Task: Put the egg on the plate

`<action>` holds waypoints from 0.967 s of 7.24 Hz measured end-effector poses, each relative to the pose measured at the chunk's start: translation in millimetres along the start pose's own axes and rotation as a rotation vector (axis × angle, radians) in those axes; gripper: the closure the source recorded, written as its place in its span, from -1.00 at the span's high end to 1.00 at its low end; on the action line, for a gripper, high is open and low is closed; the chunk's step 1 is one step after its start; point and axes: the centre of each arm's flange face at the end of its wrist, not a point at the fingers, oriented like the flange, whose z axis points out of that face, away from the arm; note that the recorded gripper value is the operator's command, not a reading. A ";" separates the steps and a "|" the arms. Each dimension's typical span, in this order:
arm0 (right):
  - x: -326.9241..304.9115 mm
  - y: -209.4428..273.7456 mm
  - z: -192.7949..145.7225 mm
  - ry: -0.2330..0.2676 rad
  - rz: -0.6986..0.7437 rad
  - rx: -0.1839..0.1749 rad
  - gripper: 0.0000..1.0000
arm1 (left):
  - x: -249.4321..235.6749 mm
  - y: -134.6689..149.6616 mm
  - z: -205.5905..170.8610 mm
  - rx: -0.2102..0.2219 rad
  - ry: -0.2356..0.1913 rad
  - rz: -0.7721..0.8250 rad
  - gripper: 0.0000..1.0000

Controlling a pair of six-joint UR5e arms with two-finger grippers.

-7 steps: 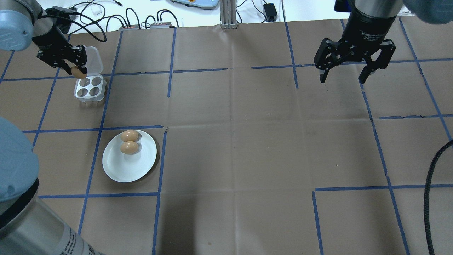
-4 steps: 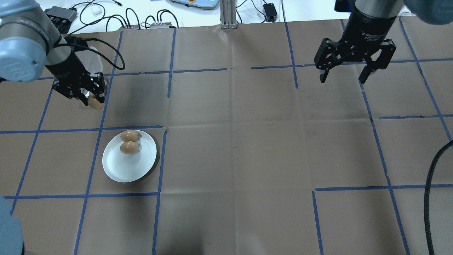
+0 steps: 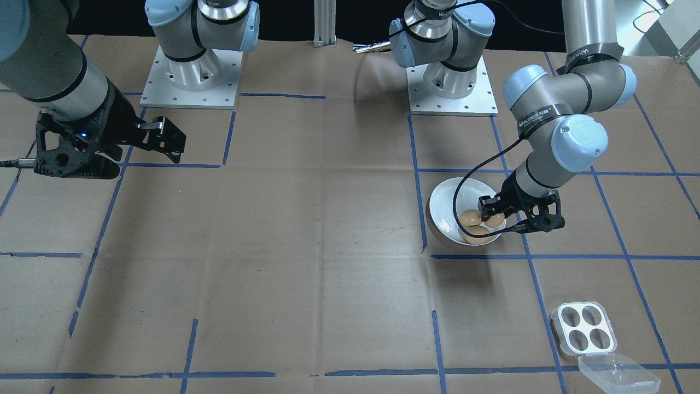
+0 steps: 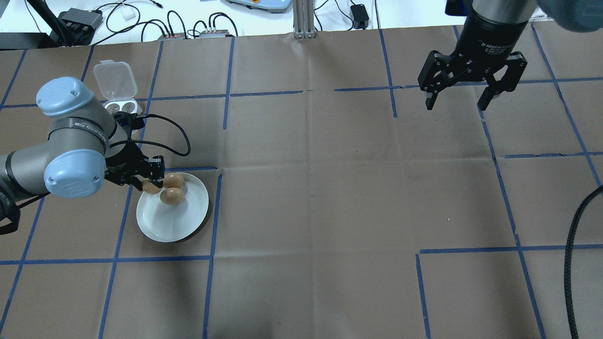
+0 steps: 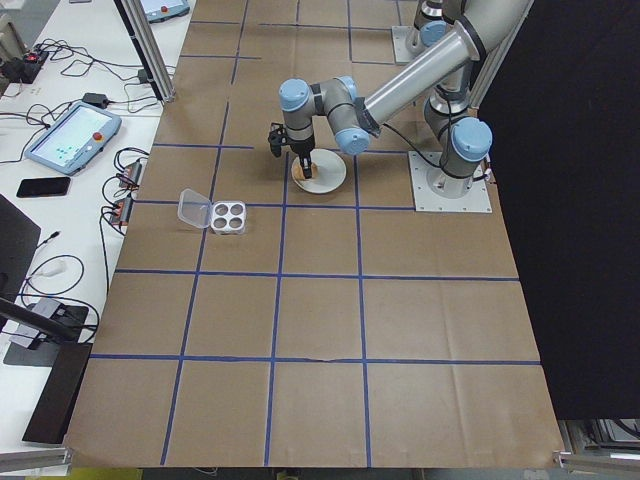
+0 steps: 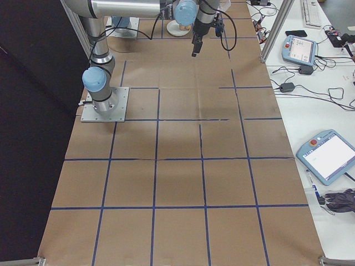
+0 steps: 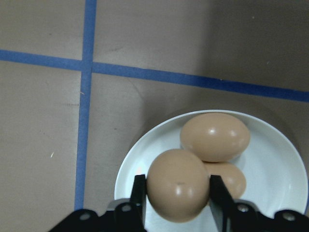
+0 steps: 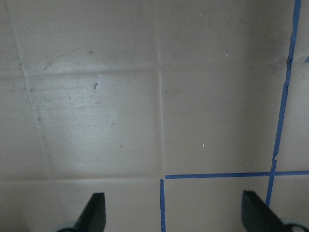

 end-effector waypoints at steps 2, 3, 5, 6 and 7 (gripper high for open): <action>0.0 0.0 0.0 0.000 0.000 0.000 1.00 | -2.1 0.2 -10.4 0.015 -0.019 -0.004 0.98; 0.0 0.0 -0.1 0.000 0.000 0.000 1.00 | -3.9 0.3 -25.4 0.037 -0.037 -0.009 0.98; -0.1 -0.1 0.1 -0.001 0.000 0.000 1.00 | -2.5 1.2 -72.4 0.075 -0.050 -0.015 0.98; -0.1 -0.2 0.2 -0.001 0.000 0.000 1.00 | 0.6 -0.1 -101.1 0.080 -0.046 -0.028 0.98; -0.1 -0.1 0.1 -0.001 0.000 0.000 1.00 | 8.5 -2.0 -127.4 0.088 -0.039 -0.037 0.98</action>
